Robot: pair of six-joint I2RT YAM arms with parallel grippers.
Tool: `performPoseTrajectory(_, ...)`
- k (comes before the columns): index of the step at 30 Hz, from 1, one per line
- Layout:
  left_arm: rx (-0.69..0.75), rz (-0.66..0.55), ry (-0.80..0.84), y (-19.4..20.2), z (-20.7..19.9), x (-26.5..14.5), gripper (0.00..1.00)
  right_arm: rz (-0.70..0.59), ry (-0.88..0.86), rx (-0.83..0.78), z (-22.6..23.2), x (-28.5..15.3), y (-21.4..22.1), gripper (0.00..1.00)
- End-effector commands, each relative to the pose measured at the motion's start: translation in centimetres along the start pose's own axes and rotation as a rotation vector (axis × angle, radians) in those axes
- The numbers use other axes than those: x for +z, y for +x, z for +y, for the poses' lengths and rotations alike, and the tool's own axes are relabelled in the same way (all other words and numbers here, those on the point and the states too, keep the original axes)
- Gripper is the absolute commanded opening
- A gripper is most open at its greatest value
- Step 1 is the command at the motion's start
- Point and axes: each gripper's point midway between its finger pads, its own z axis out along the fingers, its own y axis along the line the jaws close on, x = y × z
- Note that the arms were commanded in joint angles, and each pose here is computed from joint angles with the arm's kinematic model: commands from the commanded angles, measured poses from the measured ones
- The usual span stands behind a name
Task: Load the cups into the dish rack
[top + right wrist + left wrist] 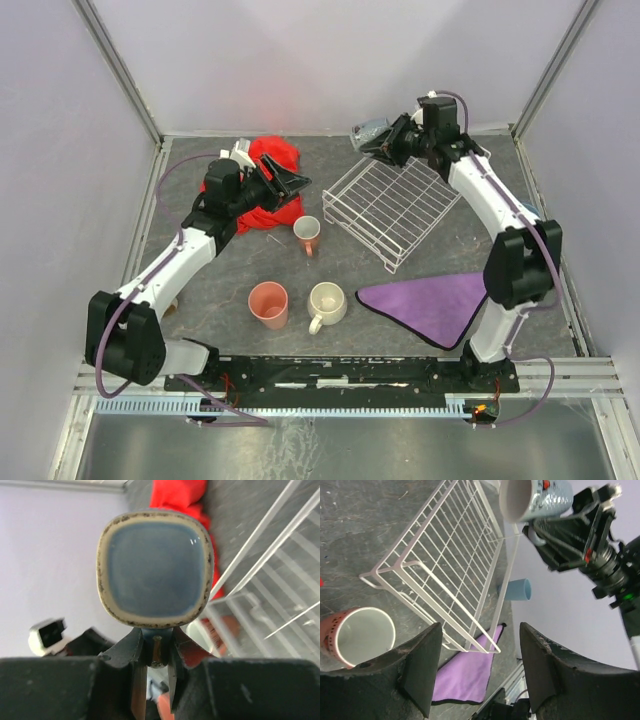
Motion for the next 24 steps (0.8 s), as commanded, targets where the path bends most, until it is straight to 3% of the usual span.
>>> performPoseTrajectory(1,0.105,0.002,-0.015,-1.1,-0.1,0.5,0.7,-0.108,0.16,-0.25,-1.2,0.3,-4.9,0.01)
performPoseTrajectory(11,0.129,0.012,-0.083,-3.5,3.0,2.5,0.69,-0.229,0.559,-0.526,-6.5,1.5,-13.7,0.01)
performPoseTrajectory(15,0.141,0.014,-0.109,-4.1,3.9,3.6,0.69,-0.3,0.663,-0.55,-8.5,0.9,-16.3,0.01)
performPoseTrajectory(24,0.16,0.062,-0.12,-4.6,4.8,5.8,0.68,-0.323,0.792,-0.561,-13.0,0.1,-19.1,0.01)
